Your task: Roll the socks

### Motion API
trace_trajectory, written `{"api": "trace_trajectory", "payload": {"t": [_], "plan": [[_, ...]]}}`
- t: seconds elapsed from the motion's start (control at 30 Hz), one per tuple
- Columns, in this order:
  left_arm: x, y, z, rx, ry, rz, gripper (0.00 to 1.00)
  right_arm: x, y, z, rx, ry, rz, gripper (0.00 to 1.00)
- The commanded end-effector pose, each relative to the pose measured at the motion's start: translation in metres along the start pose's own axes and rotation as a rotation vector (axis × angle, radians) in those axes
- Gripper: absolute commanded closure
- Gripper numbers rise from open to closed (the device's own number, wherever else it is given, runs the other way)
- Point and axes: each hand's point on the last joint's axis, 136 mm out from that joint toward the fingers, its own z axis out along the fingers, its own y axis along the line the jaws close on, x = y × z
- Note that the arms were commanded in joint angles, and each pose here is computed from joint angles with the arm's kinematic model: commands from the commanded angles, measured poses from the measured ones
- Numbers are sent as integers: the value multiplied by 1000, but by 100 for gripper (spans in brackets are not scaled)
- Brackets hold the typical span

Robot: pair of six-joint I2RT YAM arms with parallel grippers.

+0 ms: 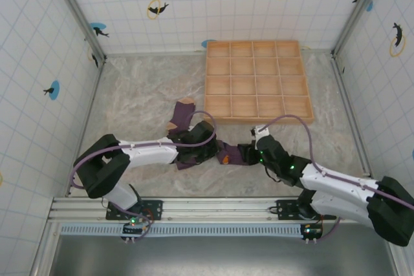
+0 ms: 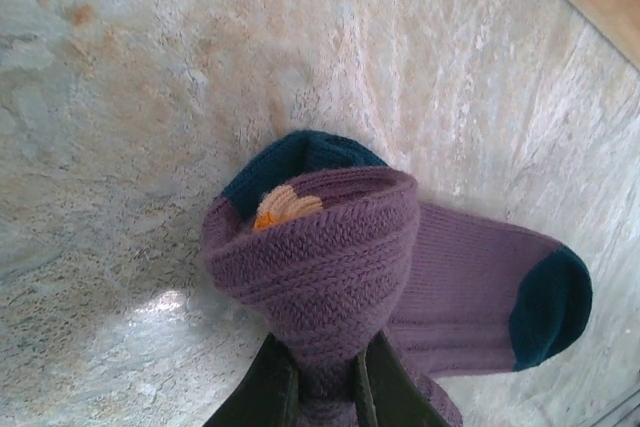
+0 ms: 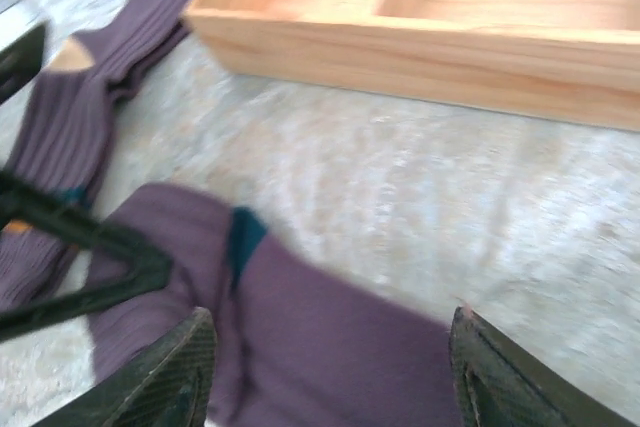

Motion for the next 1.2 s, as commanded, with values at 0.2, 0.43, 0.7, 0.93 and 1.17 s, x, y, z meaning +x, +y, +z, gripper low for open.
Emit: {"api": "trace_trajectory", "payload": {"t": [0.2,0.43,0.7,0.93,1.17], "plan": [[3,0,1,-23,26,58,100,56,-45,-6,116,237,194,50],[-2,-5,-2,-8,2,90,100,80,-44,-1,75,289,277,73],[-6,-18,-11,62,-31,108,100,53,-50,11,120,241,224,100],[-4,-14,-14,81,-74,68,100,5,-45,40,107,226,70,100],[-2,14,-10,17,-127,-38,100,-22,-27,69,35,211,-129,100]]}}
